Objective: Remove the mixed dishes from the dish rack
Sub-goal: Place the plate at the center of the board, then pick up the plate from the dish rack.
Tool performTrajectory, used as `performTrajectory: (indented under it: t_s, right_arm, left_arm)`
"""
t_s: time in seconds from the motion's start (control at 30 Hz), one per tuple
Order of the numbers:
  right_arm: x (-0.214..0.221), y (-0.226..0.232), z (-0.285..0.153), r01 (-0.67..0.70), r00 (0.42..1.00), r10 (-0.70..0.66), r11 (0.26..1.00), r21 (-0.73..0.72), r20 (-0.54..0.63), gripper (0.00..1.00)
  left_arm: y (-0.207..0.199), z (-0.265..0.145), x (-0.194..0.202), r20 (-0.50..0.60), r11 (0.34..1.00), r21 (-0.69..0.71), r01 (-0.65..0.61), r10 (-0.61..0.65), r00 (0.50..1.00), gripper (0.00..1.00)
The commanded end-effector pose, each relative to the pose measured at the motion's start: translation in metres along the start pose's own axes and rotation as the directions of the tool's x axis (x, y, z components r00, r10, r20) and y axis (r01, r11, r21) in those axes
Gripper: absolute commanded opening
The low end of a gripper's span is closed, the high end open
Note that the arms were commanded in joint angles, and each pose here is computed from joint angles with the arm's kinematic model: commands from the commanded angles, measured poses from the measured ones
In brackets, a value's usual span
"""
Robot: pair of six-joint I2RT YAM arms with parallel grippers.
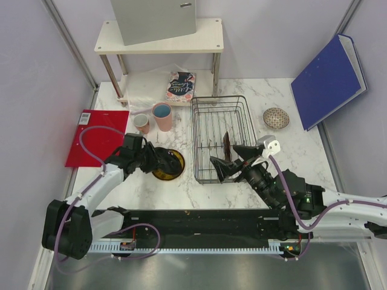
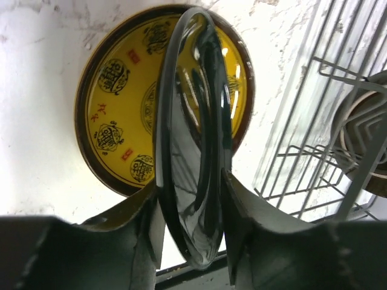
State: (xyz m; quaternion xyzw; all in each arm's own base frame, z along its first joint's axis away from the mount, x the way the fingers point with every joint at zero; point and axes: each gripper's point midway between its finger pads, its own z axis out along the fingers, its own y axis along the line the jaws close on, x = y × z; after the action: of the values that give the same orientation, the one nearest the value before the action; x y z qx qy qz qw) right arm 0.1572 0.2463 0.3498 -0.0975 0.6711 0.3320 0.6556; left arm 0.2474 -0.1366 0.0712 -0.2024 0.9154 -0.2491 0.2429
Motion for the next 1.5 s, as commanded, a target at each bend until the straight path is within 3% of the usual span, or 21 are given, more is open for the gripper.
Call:
performTrajectory:
  t_s: [0.0, 0.27, 0.87, 1.03, 1.13, 1.27, 1.47]
  right_arm:
    - [0.0, 0.004, 0.004, -0.003, 1.0, 0.003, 1.0, 0.001, 0.002, 0.98]
    - [0.006, 0.006, 0.007, 0.014, 1.0, -0.014, 1.0, 0.003, -0.011, 0.98]
    - [0.02, -0.001, 0.006, 0.031, 0.999, -0.031, 0.999, 0.026, -0.03, 0.98]
    - [0.023, -0.005, 0.007, 0.039, 0.999, -0.037, 0.998, 0.049, -0.035, 0.98]
    - [0.026, -0.023, 0.009, 0.072, 0.996, -0.063, 0.984, 0.16, -0.058, 0.98]
    - [0.049, -0.072, 0.017, 0.28, 0.953, -0.212, 0.89, 0.359, -0.216, 0.98]
    - [0.068, -0.126, 0.032, 0.442, 0.881, -0.305, 0.803, 0.399, -0.362, 0.98]
  left_arm:
    - [-0.009, -0.013, -0.005, -0.056, 0.996, -0.018, -0.085, 0.083, 0.995, 0.52]
    - [0.018, -0.006, 0.022, -0.237, 0.983, -0.108, -0.147, 0.118, 0.964, 0.55]
    - [0.035, -0.025, -0.017, -0.125, 0.926, -0.282, -0.251, 0.224, 0.967, 0.55]
    - [0.03, -0.04, -0.034, -0.026, 0.926, -0.305, -0.223, 0.226, 0.974, 0.55]
    - [0.01, -0.062, -0.054, 0.104, 0.945, -0.261, -0.197, 0.231, 0.967, 0.55]
    - [-0.026, -0.097, -0.072, 0.248, 0.966, -0.134, -0.221, 0.249, 0.936, 0.55]
    - [-0.069, -0.126, -0.071, 0.319, 0.945, 0.06, -0.321, 0.287, 0.904, 0.53]
